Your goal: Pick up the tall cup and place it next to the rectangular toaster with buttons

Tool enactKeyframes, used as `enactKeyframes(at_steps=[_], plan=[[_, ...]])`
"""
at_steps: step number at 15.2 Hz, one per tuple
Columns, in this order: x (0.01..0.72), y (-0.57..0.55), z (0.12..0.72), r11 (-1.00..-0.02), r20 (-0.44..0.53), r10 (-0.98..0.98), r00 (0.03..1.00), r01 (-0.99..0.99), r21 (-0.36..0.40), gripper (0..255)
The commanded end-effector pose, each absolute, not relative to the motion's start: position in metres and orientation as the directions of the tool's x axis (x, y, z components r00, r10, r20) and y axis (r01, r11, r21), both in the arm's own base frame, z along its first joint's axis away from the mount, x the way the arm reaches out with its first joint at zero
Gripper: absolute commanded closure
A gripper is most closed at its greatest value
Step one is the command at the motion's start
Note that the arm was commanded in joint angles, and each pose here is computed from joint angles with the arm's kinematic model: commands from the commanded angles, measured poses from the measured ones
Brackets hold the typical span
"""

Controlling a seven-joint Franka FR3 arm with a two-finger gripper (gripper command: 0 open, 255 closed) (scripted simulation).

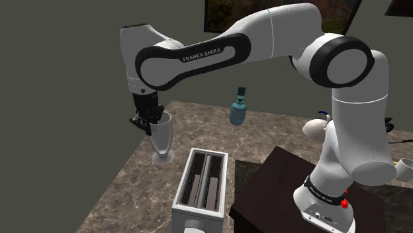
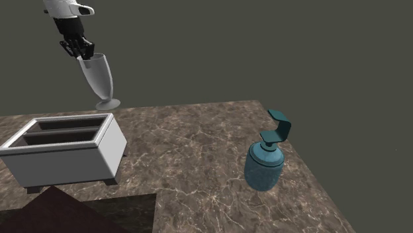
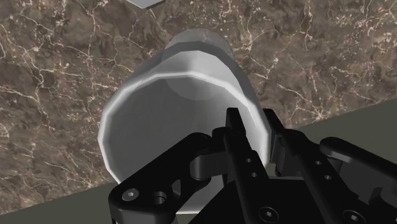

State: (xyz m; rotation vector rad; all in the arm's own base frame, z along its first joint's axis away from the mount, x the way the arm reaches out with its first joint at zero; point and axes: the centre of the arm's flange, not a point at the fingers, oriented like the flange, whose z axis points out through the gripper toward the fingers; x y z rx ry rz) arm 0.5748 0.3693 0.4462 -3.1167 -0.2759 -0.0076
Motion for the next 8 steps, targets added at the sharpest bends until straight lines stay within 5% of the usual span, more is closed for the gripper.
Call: enactKeyframes(at_steps=[1,8], plan=[[0.574,0.37,0.436,-0.984,0.007,0.176,0.984,0.176,-0.013,255],[0.574,0.37,0.399,-0.984,0.007,0.176,0.984,0.176,-0.013,255]])
